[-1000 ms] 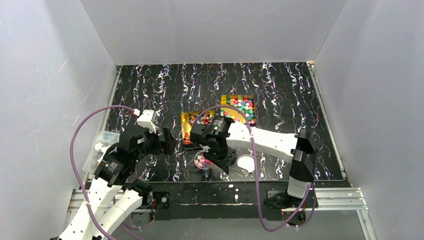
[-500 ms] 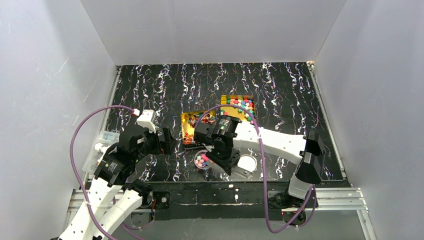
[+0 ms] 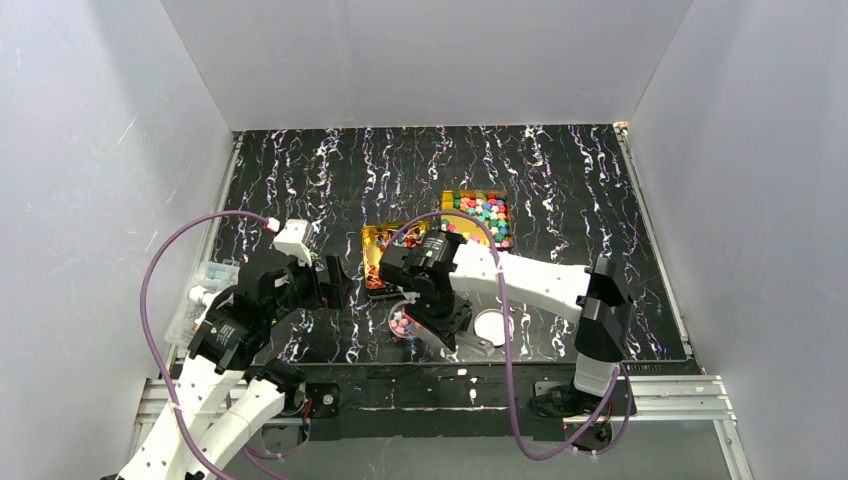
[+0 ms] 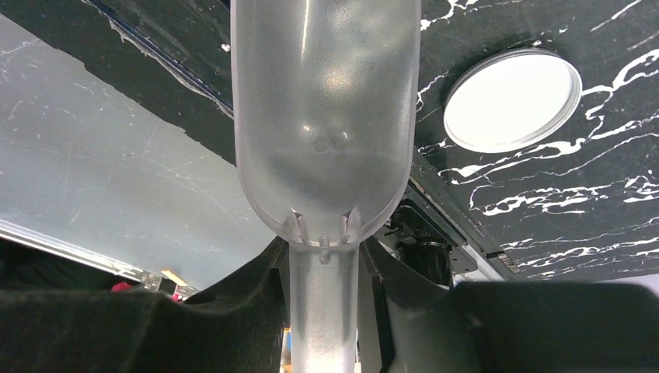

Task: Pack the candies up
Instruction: Scoop the fake candies from the storage box.

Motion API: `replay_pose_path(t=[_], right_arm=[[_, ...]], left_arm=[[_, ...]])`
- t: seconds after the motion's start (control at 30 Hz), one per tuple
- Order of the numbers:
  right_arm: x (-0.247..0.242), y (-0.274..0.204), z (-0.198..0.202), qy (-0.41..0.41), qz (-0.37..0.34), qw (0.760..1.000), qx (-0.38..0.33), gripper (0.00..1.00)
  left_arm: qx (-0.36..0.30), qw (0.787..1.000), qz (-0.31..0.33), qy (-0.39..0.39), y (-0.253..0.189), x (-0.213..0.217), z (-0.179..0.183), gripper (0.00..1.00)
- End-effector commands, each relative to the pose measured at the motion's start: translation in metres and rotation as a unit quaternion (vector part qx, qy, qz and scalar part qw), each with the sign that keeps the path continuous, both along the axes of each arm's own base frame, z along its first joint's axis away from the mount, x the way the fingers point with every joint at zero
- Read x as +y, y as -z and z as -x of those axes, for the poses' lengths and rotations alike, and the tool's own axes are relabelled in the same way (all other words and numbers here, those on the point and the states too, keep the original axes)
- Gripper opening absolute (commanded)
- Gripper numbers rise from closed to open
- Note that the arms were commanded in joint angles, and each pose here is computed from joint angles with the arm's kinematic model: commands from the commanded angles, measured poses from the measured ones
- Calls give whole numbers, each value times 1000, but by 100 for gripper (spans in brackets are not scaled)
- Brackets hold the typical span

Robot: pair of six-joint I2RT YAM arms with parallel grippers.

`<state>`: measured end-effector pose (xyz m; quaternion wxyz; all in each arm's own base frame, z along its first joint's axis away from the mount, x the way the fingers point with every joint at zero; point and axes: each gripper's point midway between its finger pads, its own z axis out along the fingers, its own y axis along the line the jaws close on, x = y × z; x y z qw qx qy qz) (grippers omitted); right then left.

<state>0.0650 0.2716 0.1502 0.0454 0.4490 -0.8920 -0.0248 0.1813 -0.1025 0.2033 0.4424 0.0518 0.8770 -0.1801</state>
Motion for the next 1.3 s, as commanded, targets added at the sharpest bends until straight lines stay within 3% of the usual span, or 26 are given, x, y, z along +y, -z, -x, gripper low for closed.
replay_pose_path(t=[0.0, 0.07, 0.13, 0.37, 0.53, 0.9, 1.27], right_arm=[[12, -7, -4, -3, -20, 1000, 15, 1], [19, -8, 3, -15, -28, 999, 41, 1], [12, -4, -9, -7, -11, 1000, 11, 1], [11, -10, -7, 3, -23, 999, 22, 1], [-3, -21, -18, 16, -30, 999, -25, 1], [-43, -56, -96, 74, -31, 980, -180, 1], [-85, -55, -178, 121, 31, 961, -247, 1]], left_arm=[[3, 1000, 1, 1, 1, 1, 1, 98], [3, 1000, 1, 1, 1, 1, 1, 98], [3, 1000, 1, 1, 1, 1, 1, 98], [4, 1000, 0, 1, 2, 1, 1, 98], [7, 1000, -1, 0, 4, 0, 0, 98], [27, 1000, -1, 15, 10, -6, 1, 98], [42, 999, -7, 19, 16, -8, -1, 98]])
